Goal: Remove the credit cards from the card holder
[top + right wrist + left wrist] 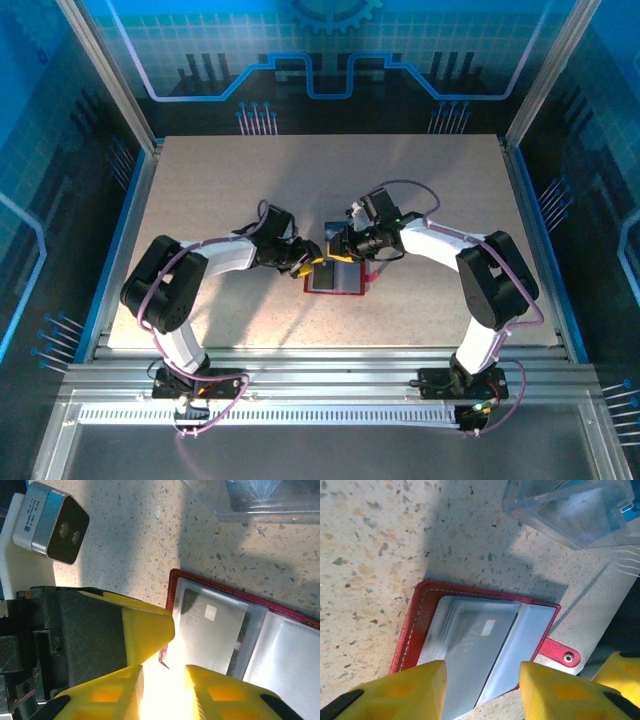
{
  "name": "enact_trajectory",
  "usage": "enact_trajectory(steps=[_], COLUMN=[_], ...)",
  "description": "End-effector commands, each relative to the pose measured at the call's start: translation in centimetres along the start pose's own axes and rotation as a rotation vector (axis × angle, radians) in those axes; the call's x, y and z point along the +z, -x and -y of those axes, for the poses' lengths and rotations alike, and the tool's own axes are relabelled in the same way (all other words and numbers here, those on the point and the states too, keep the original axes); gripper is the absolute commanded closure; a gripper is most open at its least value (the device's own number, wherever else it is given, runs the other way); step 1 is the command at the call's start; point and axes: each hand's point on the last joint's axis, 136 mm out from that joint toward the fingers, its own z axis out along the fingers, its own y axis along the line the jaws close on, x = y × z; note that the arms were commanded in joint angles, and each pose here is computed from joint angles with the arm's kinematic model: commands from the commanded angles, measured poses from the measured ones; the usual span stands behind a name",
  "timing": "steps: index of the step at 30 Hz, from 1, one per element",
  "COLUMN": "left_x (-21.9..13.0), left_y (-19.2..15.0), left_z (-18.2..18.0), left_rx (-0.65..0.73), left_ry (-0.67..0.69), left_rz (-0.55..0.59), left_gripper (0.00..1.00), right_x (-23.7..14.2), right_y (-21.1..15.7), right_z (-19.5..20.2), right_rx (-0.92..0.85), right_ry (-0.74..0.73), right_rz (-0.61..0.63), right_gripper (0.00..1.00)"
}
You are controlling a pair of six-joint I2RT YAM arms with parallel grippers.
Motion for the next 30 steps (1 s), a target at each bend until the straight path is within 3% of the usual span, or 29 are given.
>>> enact_trajectory(steps=[1,15,30], left_x=[-0.7,-0.4,-0.2], left_y=[-0.1,-0.2,-0.5], left_z=[0.6,0.7,0.4], left_rx=[0.006,0.003,0.000], left_ry=[-0.033,-0.044,-0.046], left_rz=[0.000,-0.016,-0.029], left_gripper=[0.59,0.74,0.83], right_x=[0.7,1.6,2.3], right_y=[-1.0,-1.8,-2.3], right_z=[0.3,1.6,2.1], right_rx=[0.012,0.043,0.057], right_ry=[-0.004,-0.003,-0.006], right_rz=[-0.033,-0.039,-0.058], right_gripper=[0.71,0.71,0.71])
